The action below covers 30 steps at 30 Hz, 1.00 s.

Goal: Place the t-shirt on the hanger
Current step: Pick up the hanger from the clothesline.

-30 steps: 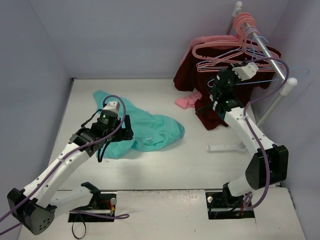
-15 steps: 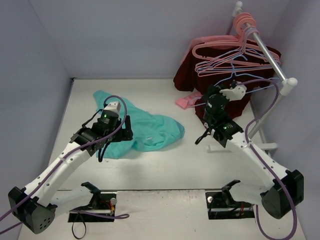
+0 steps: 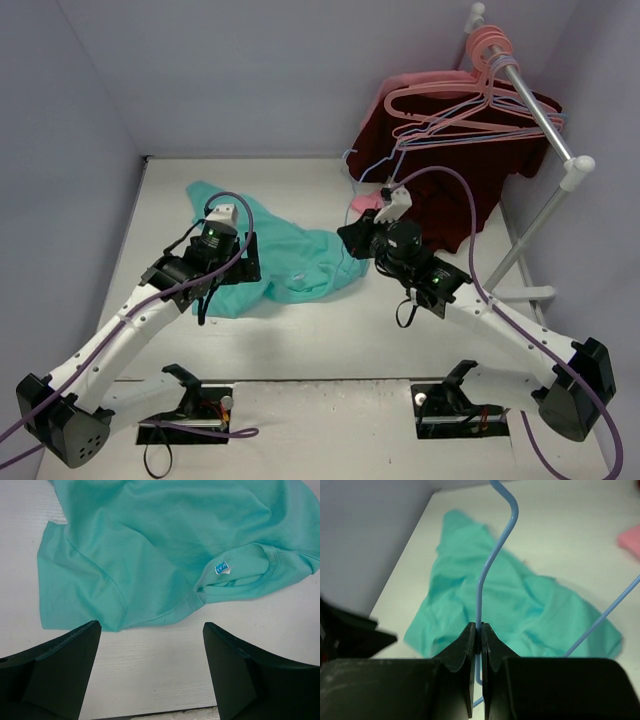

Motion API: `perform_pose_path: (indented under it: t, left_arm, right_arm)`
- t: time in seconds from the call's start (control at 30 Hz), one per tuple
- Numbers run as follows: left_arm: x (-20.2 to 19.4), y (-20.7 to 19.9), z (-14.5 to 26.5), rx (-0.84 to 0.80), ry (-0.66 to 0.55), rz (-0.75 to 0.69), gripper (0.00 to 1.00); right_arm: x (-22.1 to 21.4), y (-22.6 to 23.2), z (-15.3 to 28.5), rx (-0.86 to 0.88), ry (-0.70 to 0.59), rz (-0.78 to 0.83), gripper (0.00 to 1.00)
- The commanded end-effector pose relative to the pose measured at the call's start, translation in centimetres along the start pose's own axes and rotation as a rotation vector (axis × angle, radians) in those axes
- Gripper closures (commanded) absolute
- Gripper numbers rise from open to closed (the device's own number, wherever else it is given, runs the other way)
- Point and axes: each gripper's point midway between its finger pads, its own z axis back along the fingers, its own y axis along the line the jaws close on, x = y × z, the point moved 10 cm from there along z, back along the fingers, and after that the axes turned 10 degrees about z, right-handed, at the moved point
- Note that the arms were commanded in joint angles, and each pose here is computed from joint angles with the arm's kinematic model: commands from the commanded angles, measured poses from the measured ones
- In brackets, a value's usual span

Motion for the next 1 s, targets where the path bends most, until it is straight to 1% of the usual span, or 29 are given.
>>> perform_pose_path:
  t: [0.0, 0.1, 0.13, 0.17, 0.33, 0.43, 0.47, 0.5, 0.57, 0.67, 0.7, 0.73, 0.8, 0.83, 0.87, 0.9, 0.93, 0.97]
  left_arm:
    - [0.6, -0.3, -0.2, 0.003, -0.019, 0.026, 0.21]
    - [-0.1, -0.6, -0.9, 0.014, 0.016, 0.108, 0.21]
    - [-0.2, -0.7, -1.1, 0.014, 0.024, 0.108, 0.21]
    - [-0.6, -1.1, -1.5, 0.023, 0.042, 0.157, 0.21]
    - [-0.8, -2.3, -3.1, 0.067, 0.079, 0.202, 0.21]
    - [0.4, -3.0, -3.1, 0.054, 0.026, 0.212, 0.22]
    - [0.5, -2.9, -2.9, 0.049, 0.019, 0.192, 0.24]
    - [1.3, -3.2, -2.3, 0.013, -0.027, 0.171, 0.25]
    - [2.7, -3.3, -1.2, -0.039, -0.102, 0.09, 0.25]
    - [4.6, -3.1, 0.7, -0.141, -0.239, -0.064, 0.25]
    - [4.9, -2.6, 1.1, -0.151, -0.264, -0.143, 0.25]
    - [5.2, -2.2, 1.4, -0.158, -0.289, -0.192, 0.25]
    - [5.9, -1.2, 1.9, -0.217, -0.324, -0.304, 0.25]
    - [6.2, -0.1, 1.7, -0.22, -0.332, -0.375, 0.26]
    - [6.4, 0.2, 1.9, -0.263, -0.336, -0.412, 0.26]
    - [6.3, 0.2, 2.3, -0.362, -0.326, -0.492, 0.26]
    - [6.4, 0.5, 2.3, -0.392, -0.327, -0.618, 0.26]
    - [6.0, 0.2, 2.6, -0.456, -0.312, -0.676, 0.26]
  right_arm:
    - [1.1, 2.7, 1.3, 0.412, 0.05, 0.181, 1.0]
    - [0.2, 3.3, 1.7, 0.564, 0.13, 0.222, 1.0]
    - [0.1, 3.3, 1.7, 0.57, 0.131, 0.228, 1.0]
    - [-0.4, 3.3, 1.8, 0.611, 0.158, 0.235, 1.0]
    - [-1.4, 3.3, 2.2, 0.731, 0.212, 0.278, 1.0]
    - [-2.1, 3.3, 2.3, 0.806, 0.262, 0.278, 1.0]
    - [-2.3, 3.3, 2.1, 0.806, 0.275, 0.279, 1.0]
    - [-2.5, 3.2, 2.1, 0.828, 0.297, 0.282, 1.0]
    - [-2.6, 3.1, 2.2, 0.871, 0.319, 0.282, 1.0]
    - [-1.8, 2.7, 2.3, 0.91, 0.309, 0.275, 1.0]
    - [-1.4, 2.4, 2.3, 0.926, 0.305, 0.27, 1.0]
    - [-1.0, 2.2, 2.4, 0.949, 0.301, 0.265, 1.0]
    - [-0.3, 1.2, 2.4, 0.956, 0.29, 0.25, 1.0]
    - [0.1, 0.7, 2.6, 0.981, 0.291, 0.237, 1.0]
    - [0.4, 0.4, 2.6, 0.996, 0.289, 0.231, 1.0]
    - [0.5, 0.3, 2.6, 1.014, 0.296, 0.22, 1.0]
    - [0.6, 0.2, 2.6, 1.035, 0.305, 0.209, 1.0]
    - [0.7, 0.2, 2.7, 1.068, 0.316, 0.196, 1.0]
